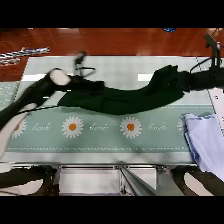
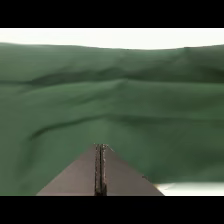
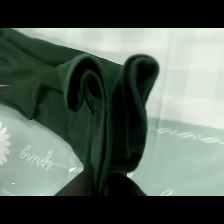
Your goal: Fold the shirts.
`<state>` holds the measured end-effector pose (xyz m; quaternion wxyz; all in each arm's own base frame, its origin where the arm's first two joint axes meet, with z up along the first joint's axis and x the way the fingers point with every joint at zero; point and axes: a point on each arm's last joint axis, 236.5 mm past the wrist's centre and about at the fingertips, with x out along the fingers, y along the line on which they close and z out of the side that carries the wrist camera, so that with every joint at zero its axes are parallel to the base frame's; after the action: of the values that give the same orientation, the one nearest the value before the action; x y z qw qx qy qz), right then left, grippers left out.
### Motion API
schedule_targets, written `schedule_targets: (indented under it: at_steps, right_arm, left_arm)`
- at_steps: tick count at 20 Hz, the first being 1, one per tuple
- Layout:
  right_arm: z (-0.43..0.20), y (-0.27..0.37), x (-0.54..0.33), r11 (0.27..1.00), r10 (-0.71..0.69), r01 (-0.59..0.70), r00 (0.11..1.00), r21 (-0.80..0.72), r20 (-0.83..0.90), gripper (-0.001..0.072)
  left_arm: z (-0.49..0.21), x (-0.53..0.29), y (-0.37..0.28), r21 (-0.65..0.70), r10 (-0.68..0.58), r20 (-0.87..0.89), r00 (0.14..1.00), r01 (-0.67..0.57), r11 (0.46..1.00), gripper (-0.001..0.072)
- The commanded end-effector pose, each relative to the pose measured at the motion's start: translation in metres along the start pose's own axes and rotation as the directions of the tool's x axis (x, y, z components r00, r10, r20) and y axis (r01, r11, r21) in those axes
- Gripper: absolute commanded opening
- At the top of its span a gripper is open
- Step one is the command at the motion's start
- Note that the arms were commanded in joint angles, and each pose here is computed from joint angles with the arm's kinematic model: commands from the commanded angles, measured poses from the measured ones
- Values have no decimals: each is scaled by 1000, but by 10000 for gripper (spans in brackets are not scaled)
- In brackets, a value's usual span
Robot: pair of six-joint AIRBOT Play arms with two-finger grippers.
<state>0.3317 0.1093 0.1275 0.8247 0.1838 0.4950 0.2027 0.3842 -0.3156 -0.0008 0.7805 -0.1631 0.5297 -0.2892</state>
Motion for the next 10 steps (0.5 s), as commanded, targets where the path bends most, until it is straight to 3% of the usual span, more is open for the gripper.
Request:
schedule_targets:
  at_steps: [1, 7, 10]
  right_arm:
    - [-34, 33, -18, 1000, 22, -22, 999, -19, 33, 30]
    - [-41, 59, -15, 998, 45, -43, 998, -54, 39, 31]
    - [-39, 55, -15, 999, 29, -27, 998, -37, 48, 31]
  left_arm:
    - [-51, 73, -66, 41, -69, -208, 976, 79, 996, 16]
    - [-123, 122, -157, 68, -160, -417, 895, 207, 976, 16]
    - [-89, 109, -153, 54, -178, -364, 914, 211, 976, 16]
